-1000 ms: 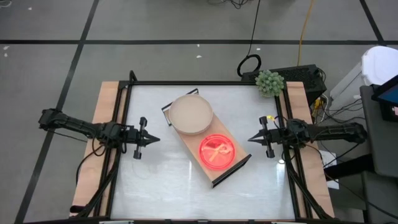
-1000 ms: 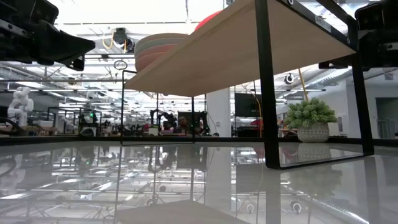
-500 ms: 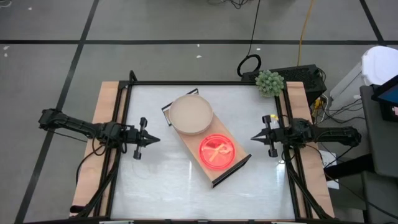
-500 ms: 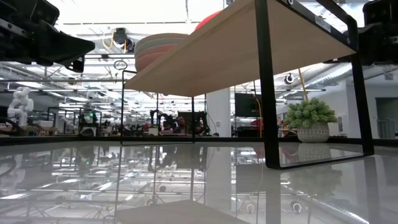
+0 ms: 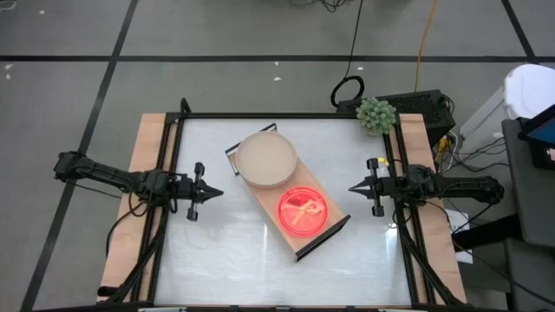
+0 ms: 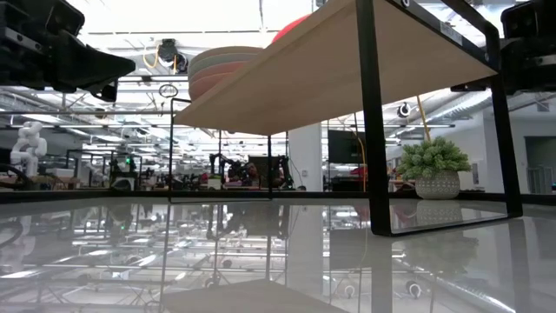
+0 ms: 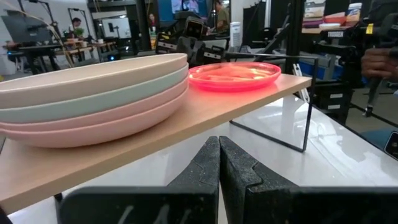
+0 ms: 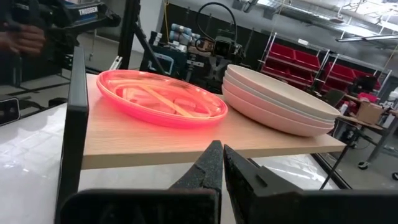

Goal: Place and stack plates onto a shelf
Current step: Return to Home Position

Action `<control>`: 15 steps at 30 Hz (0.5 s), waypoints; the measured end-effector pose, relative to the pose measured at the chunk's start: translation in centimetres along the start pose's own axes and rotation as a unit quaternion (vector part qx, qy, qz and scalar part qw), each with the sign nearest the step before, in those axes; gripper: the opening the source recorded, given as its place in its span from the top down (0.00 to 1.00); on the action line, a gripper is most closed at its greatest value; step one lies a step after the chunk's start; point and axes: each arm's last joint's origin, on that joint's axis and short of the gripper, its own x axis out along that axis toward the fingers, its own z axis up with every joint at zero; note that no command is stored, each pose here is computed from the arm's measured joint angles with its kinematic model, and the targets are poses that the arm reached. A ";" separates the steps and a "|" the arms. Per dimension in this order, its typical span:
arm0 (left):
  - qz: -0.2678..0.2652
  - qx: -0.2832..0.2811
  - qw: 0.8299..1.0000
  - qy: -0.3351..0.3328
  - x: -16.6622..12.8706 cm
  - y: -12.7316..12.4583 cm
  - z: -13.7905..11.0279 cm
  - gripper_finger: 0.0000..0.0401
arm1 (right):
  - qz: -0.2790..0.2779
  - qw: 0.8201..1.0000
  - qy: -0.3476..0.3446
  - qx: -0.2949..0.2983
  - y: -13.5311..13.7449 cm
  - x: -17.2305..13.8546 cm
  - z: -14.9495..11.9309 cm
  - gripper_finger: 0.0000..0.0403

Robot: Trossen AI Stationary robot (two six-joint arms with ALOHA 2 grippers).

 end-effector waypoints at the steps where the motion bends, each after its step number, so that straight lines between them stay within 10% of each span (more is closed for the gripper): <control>1: 0.000 -0.001 1.000 -0.003 0.0 0.0 0.1 1.00 | 0.000 1.000 0.000 0.000 0.0 0.0 0.0 1.00; 15: 0.005 0.008 0.998 -0.055 -1.8 0.3 1.0 1.00 | -0.001 1.000 -0.002 0.014 0.0 0.0 0.0 1.00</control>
